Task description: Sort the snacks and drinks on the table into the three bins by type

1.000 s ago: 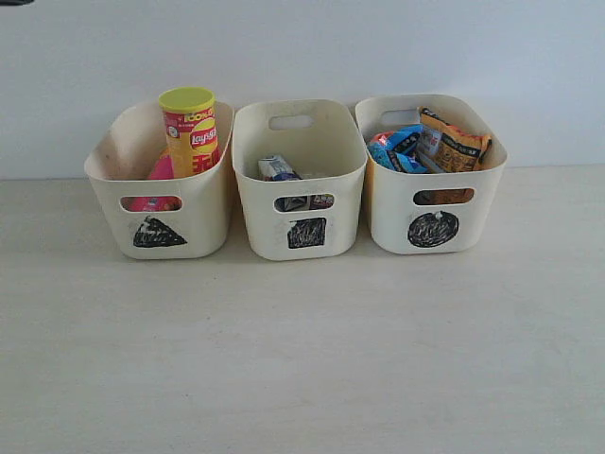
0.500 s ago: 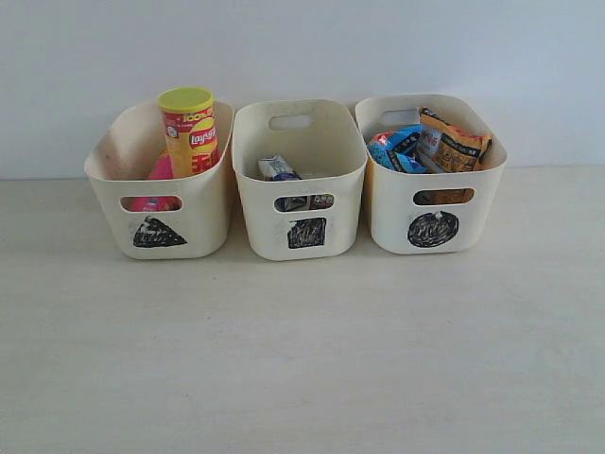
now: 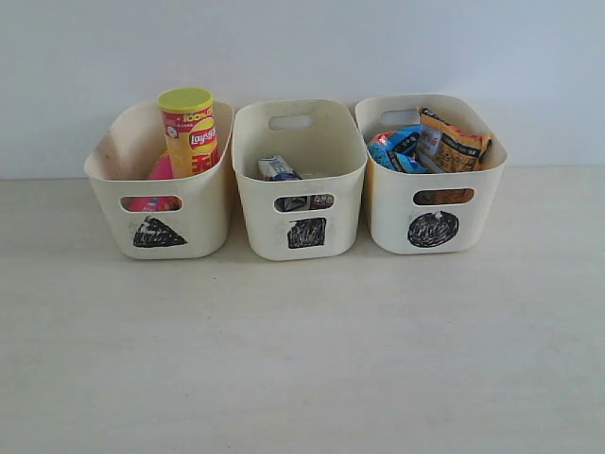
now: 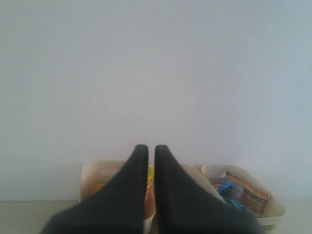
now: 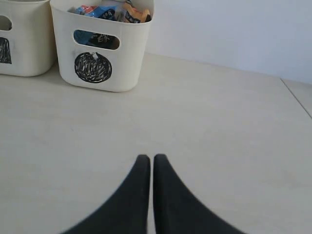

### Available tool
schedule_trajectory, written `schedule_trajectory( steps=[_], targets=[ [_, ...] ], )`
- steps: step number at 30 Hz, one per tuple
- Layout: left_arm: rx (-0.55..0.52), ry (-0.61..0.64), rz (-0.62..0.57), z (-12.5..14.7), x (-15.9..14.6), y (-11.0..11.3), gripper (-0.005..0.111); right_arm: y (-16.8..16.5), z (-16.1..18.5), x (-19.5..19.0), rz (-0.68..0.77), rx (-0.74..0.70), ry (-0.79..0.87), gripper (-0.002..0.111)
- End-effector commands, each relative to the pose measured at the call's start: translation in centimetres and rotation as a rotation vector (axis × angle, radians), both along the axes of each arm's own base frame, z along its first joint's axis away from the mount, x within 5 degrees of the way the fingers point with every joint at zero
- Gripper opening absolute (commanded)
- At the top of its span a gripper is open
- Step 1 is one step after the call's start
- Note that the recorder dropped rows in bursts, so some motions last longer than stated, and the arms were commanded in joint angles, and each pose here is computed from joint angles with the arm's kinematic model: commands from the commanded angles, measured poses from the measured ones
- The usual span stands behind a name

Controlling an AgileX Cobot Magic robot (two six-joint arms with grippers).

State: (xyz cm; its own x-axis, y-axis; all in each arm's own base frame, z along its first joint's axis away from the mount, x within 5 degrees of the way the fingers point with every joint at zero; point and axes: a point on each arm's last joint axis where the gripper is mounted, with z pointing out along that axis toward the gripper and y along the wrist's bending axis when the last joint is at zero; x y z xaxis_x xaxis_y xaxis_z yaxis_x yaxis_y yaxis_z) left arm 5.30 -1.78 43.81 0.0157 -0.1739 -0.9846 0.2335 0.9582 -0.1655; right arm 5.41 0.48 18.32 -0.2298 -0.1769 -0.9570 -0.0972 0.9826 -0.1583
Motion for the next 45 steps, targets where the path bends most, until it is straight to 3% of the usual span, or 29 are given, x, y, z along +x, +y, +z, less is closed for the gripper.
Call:
schedule_trajectory(
  steps=[1, 11, 28, 36, 45],
  targets=[
    [-0.022, -0.015, -0.022, -0.8, -2.3, 0.0, 0.004, 0.0, 0.1, 0.0, -0.007, 0.000, -0.015, 0.000],
    [-0.024, -0.092, -0.028, -0.8, -5.1, 0.2, 0.004, 0.0, 0.1, 0.0, -0.006, 0.000, -0.010, 0.000],
    [-0.003, -0.092, -0.012, -1.1, -5.1, 0.3, 0.004, 0.0, 0.1, 0.0, -0.006, 0.000, -0.010, 0.000],
    [-0.006, 0.010, 0.180, -4.5, -2.5, 1.8, 0.004, 0.0, 0.1, 0.0, -0.006, 0.000, -0.010, 0.000],
    [0.137, 0.021, 0.189, -10.6, 0.0, 1.7, 0.004, 0.0, 0.1, 0.0, -0.006, 0.000, -0.010, 0.000]
  ],
)
